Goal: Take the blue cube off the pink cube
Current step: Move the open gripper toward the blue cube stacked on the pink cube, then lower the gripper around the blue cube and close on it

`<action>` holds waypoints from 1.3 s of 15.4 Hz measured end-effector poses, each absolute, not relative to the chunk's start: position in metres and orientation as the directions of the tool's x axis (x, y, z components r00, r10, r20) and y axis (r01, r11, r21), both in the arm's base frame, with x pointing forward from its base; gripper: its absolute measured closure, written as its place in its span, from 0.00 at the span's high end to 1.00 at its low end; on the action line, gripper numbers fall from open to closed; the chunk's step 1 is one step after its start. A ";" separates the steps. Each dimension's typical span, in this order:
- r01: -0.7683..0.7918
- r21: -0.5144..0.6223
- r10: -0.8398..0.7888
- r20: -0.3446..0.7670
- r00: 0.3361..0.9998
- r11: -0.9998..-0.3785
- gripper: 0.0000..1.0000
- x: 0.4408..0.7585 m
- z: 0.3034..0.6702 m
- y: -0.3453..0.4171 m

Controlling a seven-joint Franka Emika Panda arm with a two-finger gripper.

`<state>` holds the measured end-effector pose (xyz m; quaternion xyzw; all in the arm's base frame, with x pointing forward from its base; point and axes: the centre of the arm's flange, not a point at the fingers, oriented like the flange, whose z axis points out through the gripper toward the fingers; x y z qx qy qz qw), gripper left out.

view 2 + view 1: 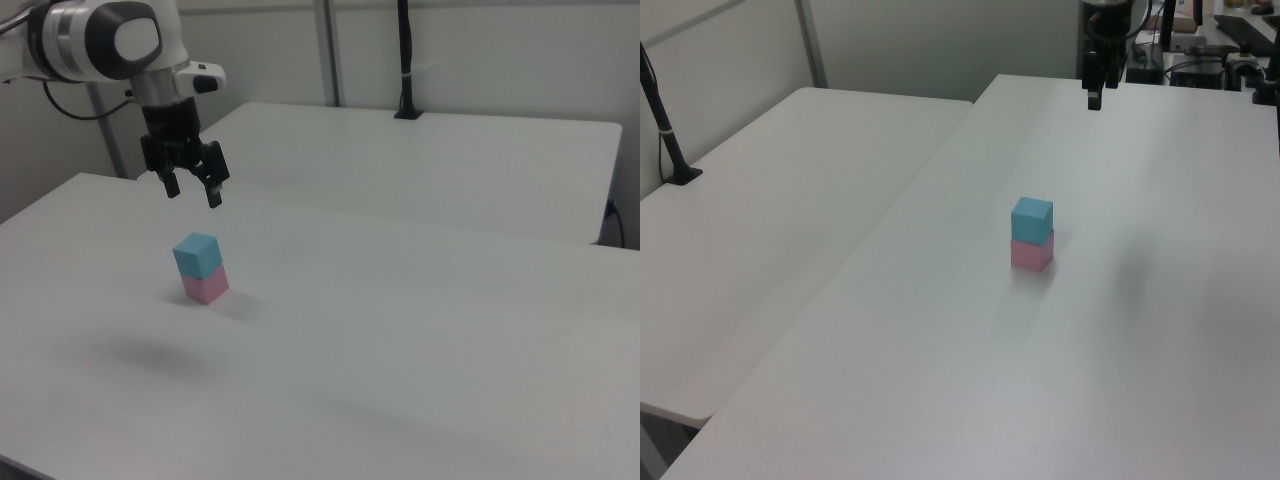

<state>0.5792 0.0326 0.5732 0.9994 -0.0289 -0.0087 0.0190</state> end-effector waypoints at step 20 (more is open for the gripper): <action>-0.047 0.027 -0.047 0.005 0.999 -0.999 1.00 0.596 0.544 0.081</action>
